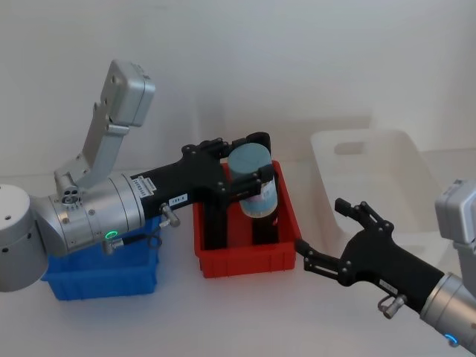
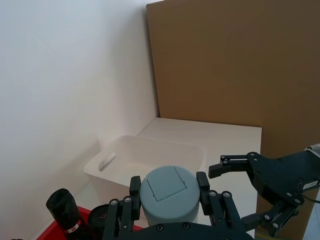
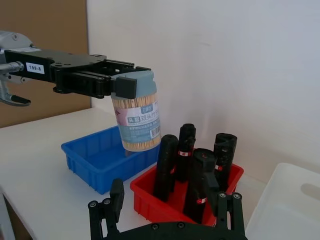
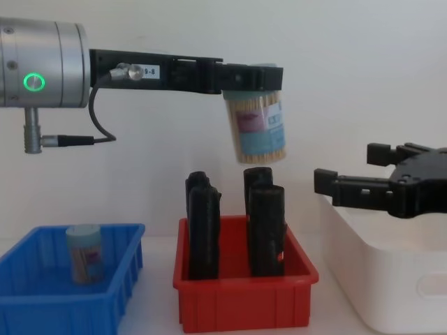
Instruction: Pick the cotton swabs from the blue box and place them into the white box.
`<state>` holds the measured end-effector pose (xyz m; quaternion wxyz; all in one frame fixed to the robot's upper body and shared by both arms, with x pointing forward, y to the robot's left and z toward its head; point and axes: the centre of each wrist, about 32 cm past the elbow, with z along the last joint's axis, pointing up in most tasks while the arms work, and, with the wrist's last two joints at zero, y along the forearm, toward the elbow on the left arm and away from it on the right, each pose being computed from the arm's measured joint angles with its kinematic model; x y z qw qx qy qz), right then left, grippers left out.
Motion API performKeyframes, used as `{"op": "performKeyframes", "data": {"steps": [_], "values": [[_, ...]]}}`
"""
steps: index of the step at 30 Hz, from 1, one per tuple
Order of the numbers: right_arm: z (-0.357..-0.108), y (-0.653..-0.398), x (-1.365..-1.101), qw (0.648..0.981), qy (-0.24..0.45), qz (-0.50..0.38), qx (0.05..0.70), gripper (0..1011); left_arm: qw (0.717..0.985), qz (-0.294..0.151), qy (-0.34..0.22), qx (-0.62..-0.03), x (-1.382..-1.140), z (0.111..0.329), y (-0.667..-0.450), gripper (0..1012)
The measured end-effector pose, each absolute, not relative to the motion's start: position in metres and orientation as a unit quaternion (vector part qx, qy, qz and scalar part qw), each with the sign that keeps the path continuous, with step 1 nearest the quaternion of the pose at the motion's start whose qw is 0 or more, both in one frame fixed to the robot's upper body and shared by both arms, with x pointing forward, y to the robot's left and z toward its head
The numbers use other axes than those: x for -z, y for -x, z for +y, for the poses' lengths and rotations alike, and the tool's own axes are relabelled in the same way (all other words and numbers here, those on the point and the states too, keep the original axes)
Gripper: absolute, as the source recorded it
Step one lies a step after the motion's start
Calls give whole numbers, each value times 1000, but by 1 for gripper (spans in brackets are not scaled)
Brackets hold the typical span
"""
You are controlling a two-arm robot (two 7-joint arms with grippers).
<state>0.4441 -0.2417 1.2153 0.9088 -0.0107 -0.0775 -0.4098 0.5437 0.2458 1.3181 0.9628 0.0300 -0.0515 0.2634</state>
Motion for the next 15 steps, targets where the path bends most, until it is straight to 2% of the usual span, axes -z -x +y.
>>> {"op": "performKeyframes", "data": {"steps": [15], "values": [[-245, -460, -1238, 925, 21, -110, 364, 1002, 963, -52, -29, -262, -1319, 245, -544, 672]]}}
